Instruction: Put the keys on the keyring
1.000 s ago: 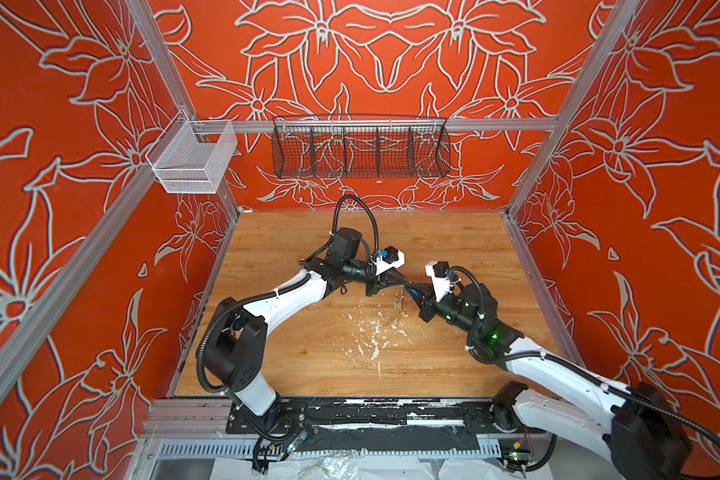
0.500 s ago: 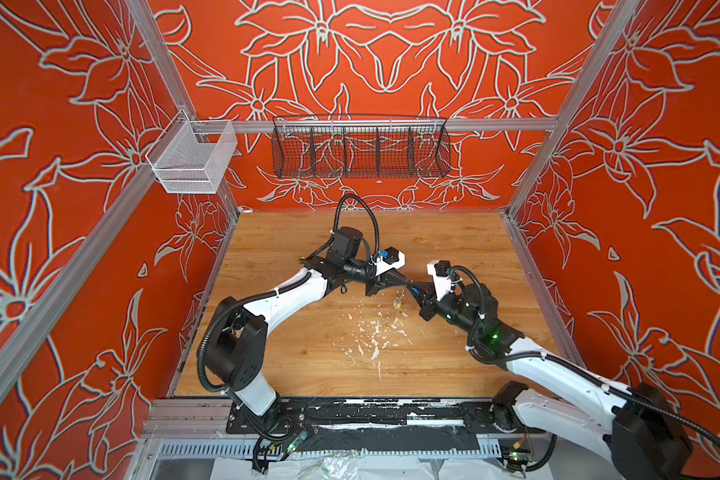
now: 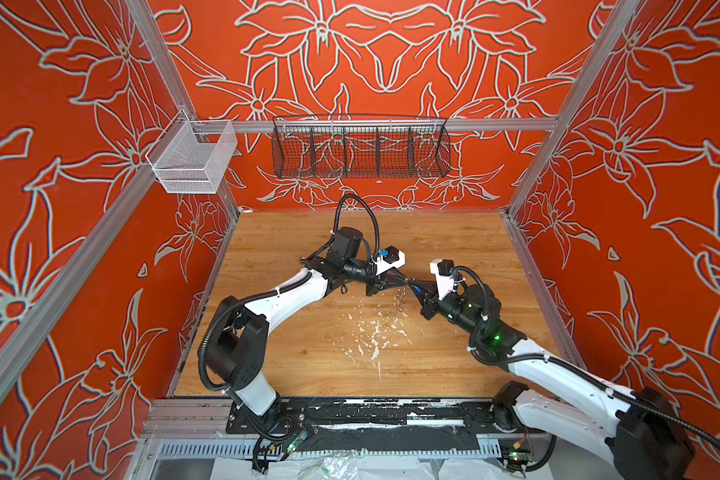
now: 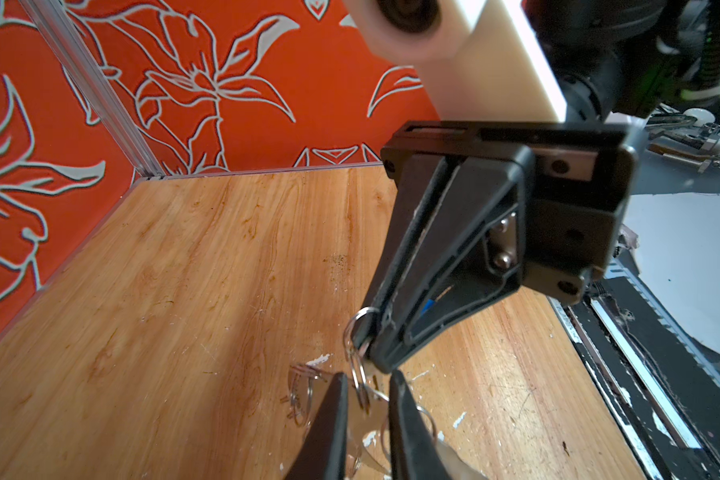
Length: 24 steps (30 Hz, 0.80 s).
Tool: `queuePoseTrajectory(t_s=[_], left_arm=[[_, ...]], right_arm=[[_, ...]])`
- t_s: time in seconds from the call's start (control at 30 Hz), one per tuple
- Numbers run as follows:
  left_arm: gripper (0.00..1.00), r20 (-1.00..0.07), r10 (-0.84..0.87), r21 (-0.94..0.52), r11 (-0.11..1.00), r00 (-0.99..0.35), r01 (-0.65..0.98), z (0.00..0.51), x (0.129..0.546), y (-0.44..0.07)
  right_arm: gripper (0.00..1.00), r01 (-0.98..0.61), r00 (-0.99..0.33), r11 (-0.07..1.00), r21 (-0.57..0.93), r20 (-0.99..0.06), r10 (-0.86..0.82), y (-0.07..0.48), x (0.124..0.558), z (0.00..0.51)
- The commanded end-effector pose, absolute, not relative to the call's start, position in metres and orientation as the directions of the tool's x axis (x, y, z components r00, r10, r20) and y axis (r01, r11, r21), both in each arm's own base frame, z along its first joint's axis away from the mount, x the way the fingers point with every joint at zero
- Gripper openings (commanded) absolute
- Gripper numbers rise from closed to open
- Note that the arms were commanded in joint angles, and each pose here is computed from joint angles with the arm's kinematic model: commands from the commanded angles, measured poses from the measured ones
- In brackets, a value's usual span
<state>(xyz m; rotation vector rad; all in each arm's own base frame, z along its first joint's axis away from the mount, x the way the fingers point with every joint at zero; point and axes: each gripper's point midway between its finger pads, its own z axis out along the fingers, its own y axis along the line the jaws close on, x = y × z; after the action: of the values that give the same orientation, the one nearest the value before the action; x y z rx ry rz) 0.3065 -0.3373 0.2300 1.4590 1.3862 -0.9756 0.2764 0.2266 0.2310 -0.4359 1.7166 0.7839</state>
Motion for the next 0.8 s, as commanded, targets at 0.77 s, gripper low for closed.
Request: queuePoseTrajectory(t_s=[0.77], left_arm=[[0.00, -0.956, 0.281, 0.102, 0.056, 0.082, 0.993, 0.236, 0.316, -0.337]], right_arm=[[0.00, -0.596, -0.270, 0.745, 0.300, -0.948, 0.165, 0.219, 0.287, 0.236]])
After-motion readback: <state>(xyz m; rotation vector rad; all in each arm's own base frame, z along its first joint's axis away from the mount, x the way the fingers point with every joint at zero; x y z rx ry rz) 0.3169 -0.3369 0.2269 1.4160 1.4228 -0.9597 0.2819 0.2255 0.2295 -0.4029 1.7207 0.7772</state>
